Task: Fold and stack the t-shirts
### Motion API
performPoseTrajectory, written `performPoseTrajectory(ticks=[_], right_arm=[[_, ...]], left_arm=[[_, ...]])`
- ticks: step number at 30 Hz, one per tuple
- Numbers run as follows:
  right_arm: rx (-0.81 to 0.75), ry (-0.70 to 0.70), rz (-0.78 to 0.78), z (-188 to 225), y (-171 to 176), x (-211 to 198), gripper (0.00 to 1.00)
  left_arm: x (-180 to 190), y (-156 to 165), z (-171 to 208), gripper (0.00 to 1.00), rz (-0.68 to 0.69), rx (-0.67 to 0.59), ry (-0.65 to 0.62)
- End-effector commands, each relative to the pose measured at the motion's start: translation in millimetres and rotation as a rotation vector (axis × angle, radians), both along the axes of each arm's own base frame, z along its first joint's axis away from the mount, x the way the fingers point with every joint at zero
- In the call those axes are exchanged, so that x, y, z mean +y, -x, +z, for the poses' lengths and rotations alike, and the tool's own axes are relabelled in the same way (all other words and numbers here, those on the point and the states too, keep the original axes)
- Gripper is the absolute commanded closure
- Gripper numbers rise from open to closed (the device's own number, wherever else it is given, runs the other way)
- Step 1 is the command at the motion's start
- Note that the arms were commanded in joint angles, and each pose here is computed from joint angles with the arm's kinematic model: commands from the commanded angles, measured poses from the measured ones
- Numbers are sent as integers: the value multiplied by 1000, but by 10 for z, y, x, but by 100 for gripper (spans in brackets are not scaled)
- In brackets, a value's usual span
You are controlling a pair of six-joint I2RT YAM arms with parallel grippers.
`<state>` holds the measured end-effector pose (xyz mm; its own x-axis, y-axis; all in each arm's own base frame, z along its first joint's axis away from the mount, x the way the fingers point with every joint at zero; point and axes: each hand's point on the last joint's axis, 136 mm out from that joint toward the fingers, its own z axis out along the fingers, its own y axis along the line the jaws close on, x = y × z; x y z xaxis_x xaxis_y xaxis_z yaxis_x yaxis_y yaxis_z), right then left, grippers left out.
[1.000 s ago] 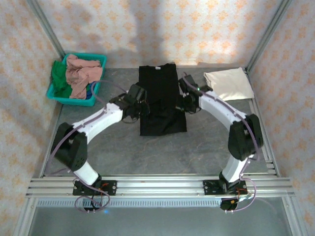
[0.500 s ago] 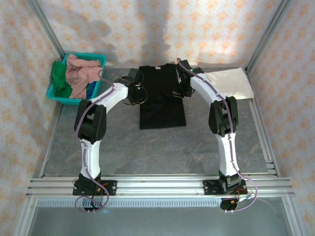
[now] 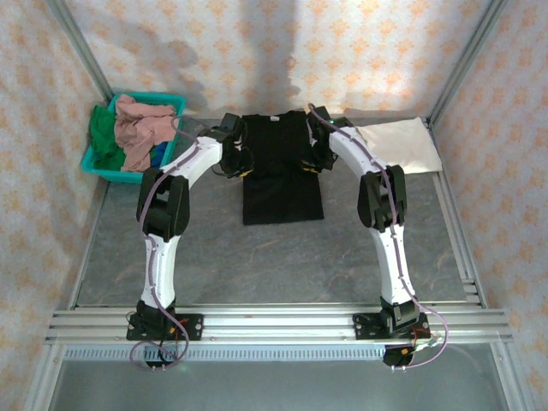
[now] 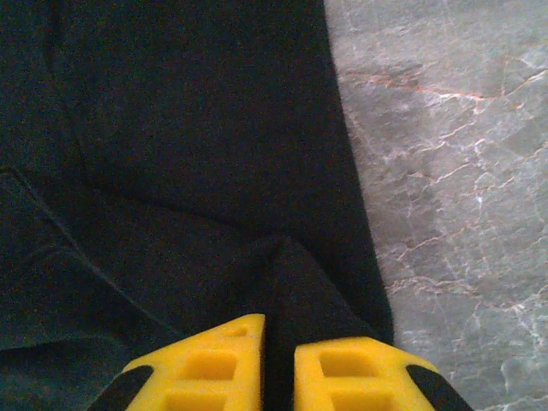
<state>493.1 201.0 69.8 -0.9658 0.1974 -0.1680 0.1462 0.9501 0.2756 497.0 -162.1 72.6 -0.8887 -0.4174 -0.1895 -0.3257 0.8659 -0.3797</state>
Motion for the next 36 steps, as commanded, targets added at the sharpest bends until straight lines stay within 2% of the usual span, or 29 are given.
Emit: performPoseTrajectory(ticks=[1, 7, 10, 12, 15, 19, 23, 28, 31, 36], right_arm=[[-17, 24, -32, 131, -85, -132, 82], [-80, 81, -46, 419, -83, -278, 63], [-87, 81, -43, 448, 77, -324, 50], [-81, 50, -34, 402, 245, -307, 44], [-63, -9, -9, 292, 564, -236, 38], [-11, -18, 4, 67, 935, -233, 38], [16, -10, -10, -94, 1050, -281, 38], [89, -42, 33, -263, 1248, -129, 39], [107, -11, 29, -350, 1371, -175, 45], [133, -17, 30, -412, 1553, -220, 51]], left_arm=[[132, -18, 65, 74, -3, 15, -36], [312, 29, 333, 31, 18, -26, -92], [310, 186, 364, 23, 9, -36, -93], [274, 378, 320, 21, -12, -29, -104], [161, 730, 157, 24, -52, 3, -103], [-57, 1100, -55, 31, -81, 34, -43], [-149, 1333, -272, 38, -110, 85, -44], [-101, 1521, -482, 67, -109, 143, -52], [-65, 1591, -531, 85, -101, 152, -57], [-84, 1652, -547, 100, -102, 146, -28]])
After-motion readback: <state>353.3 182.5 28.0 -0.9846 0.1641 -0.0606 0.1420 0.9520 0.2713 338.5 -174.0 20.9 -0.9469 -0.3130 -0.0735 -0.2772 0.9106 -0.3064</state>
